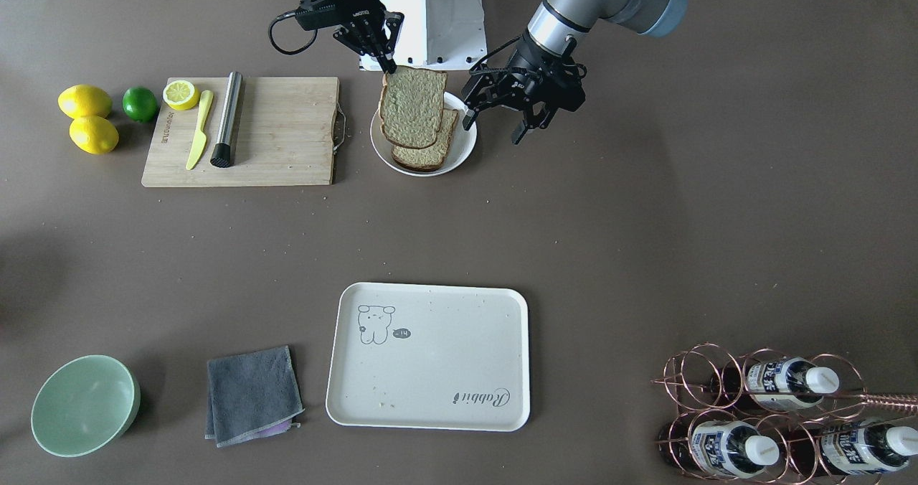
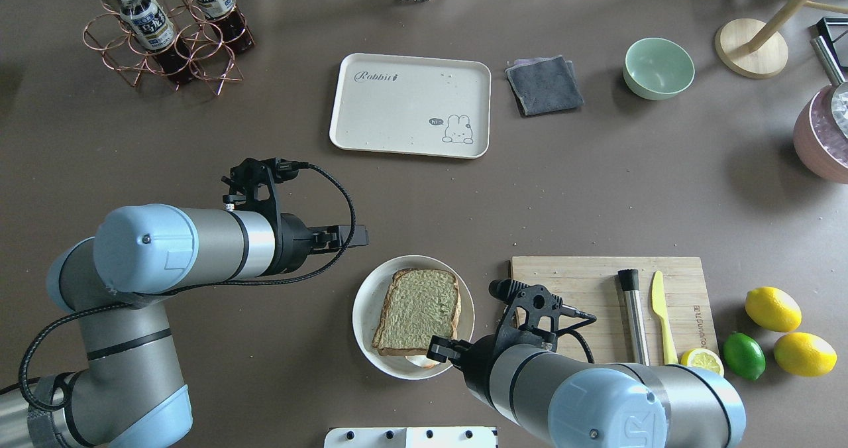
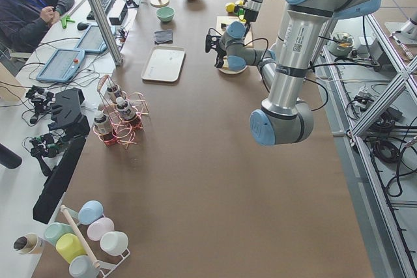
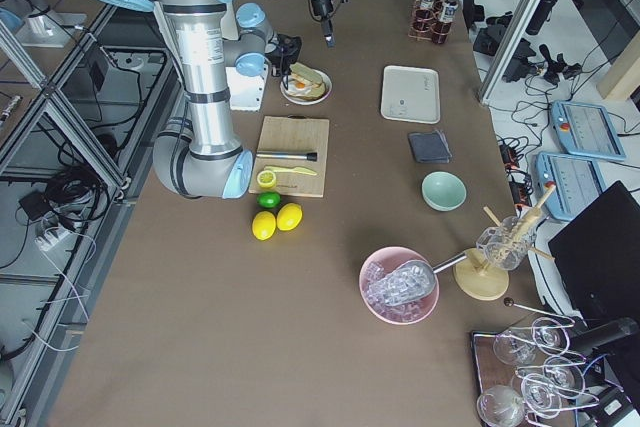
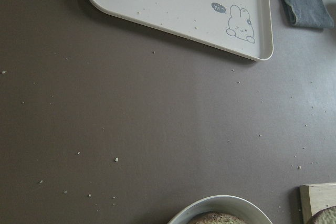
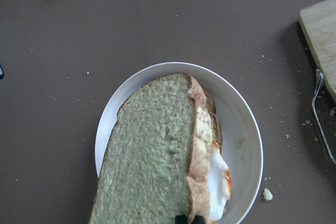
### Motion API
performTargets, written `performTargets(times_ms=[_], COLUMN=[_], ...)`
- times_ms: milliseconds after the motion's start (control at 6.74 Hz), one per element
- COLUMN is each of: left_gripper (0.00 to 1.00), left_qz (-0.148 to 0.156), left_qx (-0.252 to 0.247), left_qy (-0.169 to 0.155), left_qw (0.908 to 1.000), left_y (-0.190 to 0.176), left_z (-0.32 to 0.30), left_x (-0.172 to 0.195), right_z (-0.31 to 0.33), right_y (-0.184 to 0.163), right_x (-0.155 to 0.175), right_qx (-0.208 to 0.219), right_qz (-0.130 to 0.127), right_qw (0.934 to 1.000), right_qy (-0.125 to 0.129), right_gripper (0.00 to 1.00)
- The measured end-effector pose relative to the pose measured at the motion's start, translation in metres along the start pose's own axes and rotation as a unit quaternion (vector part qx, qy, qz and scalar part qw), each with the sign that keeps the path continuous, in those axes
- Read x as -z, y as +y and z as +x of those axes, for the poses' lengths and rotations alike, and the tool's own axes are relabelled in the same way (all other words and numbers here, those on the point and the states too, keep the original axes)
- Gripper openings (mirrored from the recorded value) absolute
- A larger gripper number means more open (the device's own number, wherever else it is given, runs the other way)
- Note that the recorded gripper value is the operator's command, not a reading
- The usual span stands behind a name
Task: Make sandwich and place on tray
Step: 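Carry the bread slice over the plate and lay it on the egg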
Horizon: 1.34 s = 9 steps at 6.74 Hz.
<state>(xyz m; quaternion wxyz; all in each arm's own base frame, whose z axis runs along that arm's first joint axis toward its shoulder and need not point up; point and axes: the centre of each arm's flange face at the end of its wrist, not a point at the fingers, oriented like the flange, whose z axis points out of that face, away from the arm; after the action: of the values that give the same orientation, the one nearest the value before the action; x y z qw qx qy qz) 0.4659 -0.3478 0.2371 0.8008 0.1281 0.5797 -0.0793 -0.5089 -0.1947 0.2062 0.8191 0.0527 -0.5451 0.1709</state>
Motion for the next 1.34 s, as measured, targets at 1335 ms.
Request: performTargets(times_ms=[1335], left_gripper=[0.99], left_qz=[0.0], left_qx=[0.0], left_qy=[0.003], left_qw=[1.0], left_y=[0.003], left_z=[0.001], left_x=[0.0], right_z=[-0.002], right_y=[0.011], right_x=[-0.038], right_qx=[-0.016], right_qz=[0.034], right_qw=[0.9992], right_qy=[0.014], right_gripper=[0.0])
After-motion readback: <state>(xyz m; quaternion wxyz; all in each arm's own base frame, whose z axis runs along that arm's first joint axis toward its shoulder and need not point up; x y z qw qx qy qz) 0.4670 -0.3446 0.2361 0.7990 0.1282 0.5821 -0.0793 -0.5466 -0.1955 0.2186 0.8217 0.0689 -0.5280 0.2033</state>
